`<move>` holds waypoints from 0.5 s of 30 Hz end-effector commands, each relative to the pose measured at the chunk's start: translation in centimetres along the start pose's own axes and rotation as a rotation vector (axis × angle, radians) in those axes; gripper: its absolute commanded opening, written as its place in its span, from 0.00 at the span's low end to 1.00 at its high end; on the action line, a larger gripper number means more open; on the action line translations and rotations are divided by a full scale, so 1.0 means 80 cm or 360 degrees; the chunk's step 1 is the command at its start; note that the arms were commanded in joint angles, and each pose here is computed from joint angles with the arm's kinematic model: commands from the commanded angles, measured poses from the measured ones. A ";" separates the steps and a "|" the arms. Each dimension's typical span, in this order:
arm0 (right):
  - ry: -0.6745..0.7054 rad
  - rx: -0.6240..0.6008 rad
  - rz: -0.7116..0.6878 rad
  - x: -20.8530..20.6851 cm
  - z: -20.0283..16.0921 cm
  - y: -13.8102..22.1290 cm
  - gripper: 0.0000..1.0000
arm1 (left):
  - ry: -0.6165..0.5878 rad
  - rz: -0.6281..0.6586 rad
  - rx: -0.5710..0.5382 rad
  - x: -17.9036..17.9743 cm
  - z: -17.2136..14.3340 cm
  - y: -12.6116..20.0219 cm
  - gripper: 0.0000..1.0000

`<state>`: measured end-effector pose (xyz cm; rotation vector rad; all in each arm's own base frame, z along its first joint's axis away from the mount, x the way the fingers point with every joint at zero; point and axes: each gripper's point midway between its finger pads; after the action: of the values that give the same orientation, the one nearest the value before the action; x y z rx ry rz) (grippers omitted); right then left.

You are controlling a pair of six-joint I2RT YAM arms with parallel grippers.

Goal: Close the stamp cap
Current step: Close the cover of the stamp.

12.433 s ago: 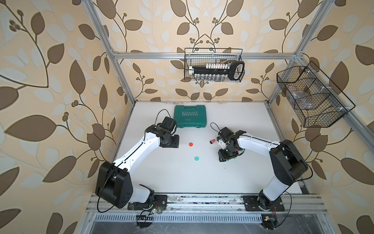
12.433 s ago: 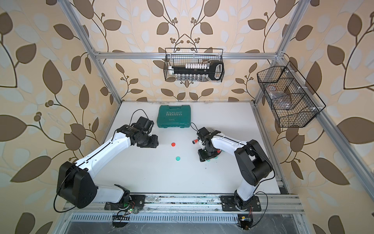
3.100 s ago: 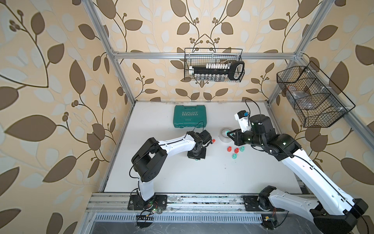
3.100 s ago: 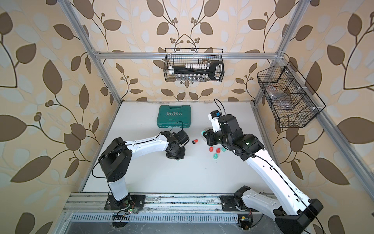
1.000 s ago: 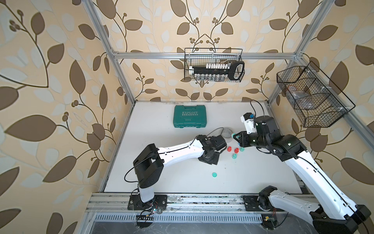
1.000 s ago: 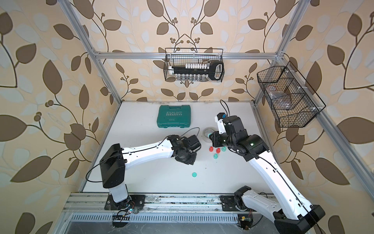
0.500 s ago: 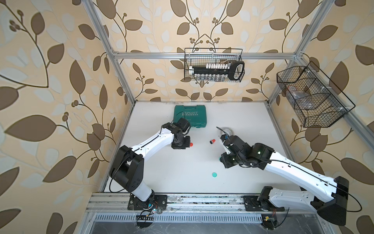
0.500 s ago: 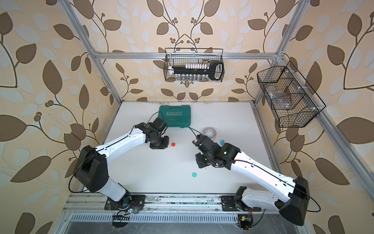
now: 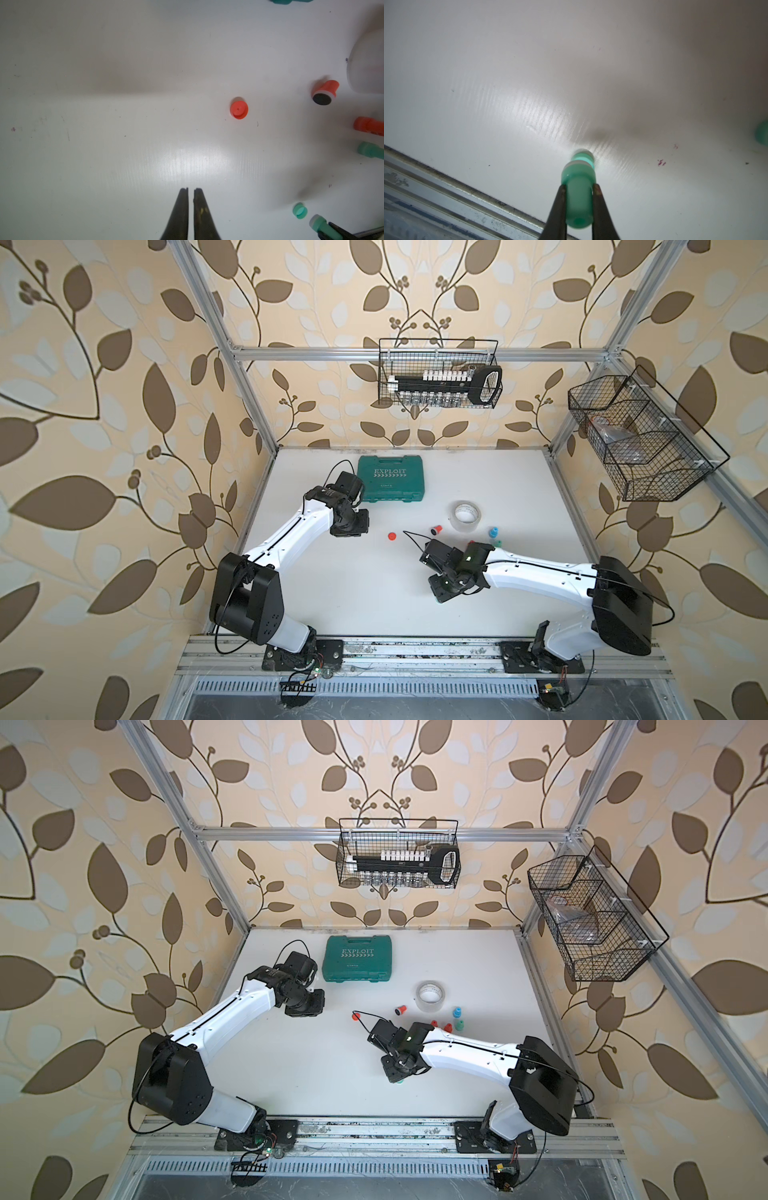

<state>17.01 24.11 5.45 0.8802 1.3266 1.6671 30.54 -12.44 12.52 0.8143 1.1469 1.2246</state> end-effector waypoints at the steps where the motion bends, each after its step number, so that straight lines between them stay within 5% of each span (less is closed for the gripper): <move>1: -0.0008 0.0015 -0.0066 -0.005 -0.004 -0.014 0.00 | 0.0000 0.0037 -0.0015 0.011 -0.006 0.004 0.12; 15: 0.0012 0.0079 -0.0137 -0.007 -0.019 -0.021 0.00 | -0.0014 0.0074 -0.0019 0.016 -0.005 0.004 0.13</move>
<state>16.42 24.22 3.81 0.8564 1.3769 1.6260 30.03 -11.83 11.64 0.8459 1.1481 1.2453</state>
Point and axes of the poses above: each gripper's point midway between its finger pads, its own y axis back along the fingers, its own x axis along the line the jaws close on, z = x × y, and after that the axes turned 3 degrees about y, right-handed
